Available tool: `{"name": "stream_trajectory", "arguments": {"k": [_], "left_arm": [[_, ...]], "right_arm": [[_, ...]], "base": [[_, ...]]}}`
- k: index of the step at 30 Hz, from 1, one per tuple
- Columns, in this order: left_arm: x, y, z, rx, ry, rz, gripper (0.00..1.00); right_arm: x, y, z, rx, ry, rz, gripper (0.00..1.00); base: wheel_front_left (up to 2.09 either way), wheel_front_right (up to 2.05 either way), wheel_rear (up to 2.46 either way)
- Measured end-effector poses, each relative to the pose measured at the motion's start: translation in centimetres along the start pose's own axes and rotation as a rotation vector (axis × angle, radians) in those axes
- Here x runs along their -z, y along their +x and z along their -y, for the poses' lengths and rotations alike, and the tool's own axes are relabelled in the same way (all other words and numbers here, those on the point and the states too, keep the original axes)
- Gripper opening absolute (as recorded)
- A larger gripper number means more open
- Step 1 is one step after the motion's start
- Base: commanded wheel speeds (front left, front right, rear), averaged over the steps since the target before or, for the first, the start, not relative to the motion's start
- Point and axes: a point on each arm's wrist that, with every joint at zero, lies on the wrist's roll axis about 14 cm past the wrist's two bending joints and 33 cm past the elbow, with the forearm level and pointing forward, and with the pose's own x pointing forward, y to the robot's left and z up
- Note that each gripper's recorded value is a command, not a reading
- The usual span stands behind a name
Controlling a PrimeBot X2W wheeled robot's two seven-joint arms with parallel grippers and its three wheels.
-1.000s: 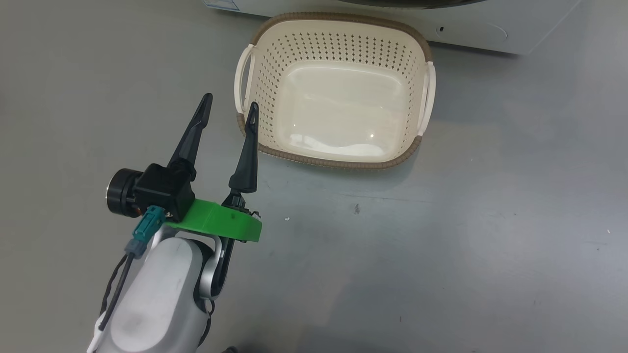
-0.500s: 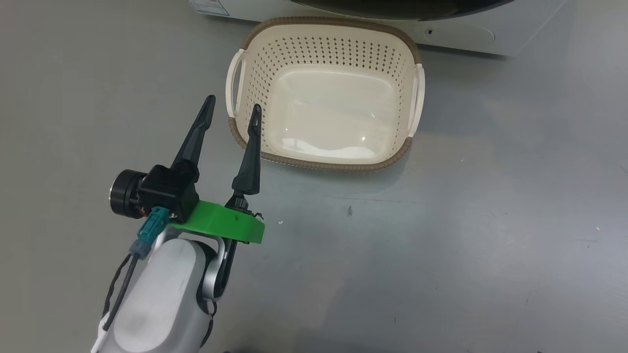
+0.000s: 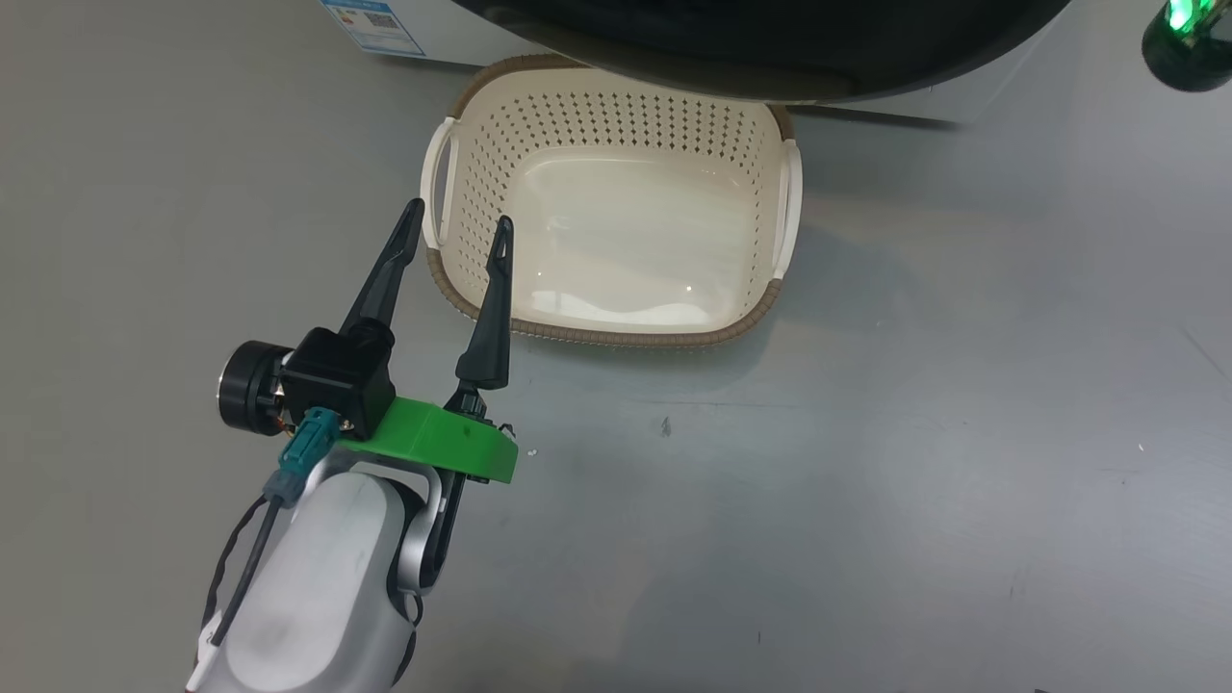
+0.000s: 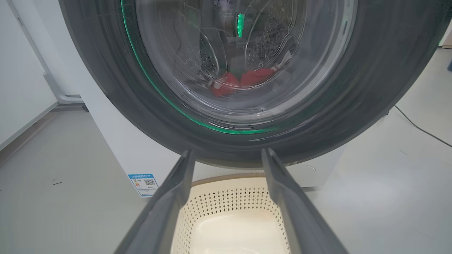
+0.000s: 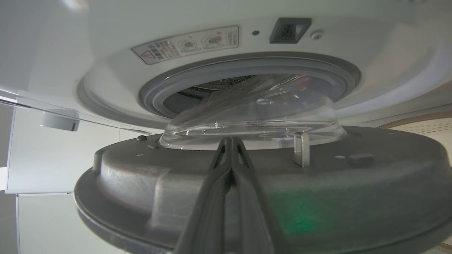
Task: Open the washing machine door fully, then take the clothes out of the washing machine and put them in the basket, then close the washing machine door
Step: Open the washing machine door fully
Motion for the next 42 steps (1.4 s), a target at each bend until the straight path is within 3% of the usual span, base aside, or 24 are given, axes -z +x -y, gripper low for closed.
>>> {"name": "stream_trajectory", "arguments": {"k": [23, 42], "left_arm": [[-1.7, -1.5, 1.8, 0.043, 0.007, 0.032, 1.0], [-2.4, -5.0, 2.2, 0.056, 0.032, 0.036, 1.0]], "right_arm": [[7.4, -2.1, -1.2, -0.019, 0.034, -0.156, 0.0], [13.1, -3.9, -1.7, -0.002, 0.067, -0.179, 0.0]], "base": [[0.0, 0.0, 0.0], [0.0, 0.0, 0.0]]}}
